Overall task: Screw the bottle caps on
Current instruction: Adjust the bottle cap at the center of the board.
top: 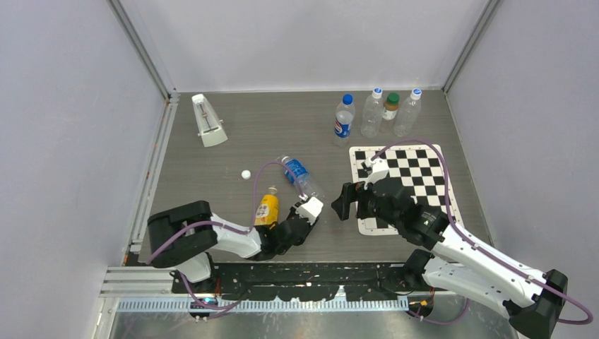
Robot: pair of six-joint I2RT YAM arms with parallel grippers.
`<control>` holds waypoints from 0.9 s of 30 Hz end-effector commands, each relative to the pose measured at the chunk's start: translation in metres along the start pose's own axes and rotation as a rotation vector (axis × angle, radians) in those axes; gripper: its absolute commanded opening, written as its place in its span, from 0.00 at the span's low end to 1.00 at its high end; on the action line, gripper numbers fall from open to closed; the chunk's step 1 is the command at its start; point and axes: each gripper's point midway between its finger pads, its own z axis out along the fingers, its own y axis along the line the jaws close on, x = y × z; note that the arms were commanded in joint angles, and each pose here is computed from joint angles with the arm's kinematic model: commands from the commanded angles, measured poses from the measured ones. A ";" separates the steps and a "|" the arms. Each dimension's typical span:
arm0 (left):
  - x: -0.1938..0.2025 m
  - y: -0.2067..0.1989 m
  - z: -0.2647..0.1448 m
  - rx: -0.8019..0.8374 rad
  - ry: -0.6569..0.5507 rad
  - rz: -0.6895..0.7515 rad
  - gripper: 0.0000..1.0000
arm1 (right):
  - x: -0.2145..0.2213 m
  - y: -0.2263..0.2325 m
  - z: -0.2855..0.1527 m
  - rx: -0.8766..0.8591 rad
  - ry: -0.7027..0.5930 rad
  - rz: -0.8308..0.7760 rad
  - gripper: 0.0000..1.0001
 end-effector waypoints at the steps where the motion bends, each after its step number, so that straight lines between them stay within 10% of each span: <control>1: -0.035 0.002 0.010 -0.078 -0.186 -0.030 0.03 | -0.015 -0.002 -0.010 0.052 -0.005 0.004 0.98; 5: -0.022 -0.004 0.014 -0.085 -0.189 -0.008 0.10 | -0.014 -0.005 -0.011 0.065 -0.001 0.013 0.98; 18: -0.048 -0.008 -0.015 -0.059 -0.080 -0.045 0.91 | 0.002 -0.004 -0.005 0.135 0.168 0.041 1.00; 27: -0.069 0.015 -0.078 -0.184 0.368 0.081 1.00 | -0.001 -0.004 -0.017 0.191 0.271 0.074 1.00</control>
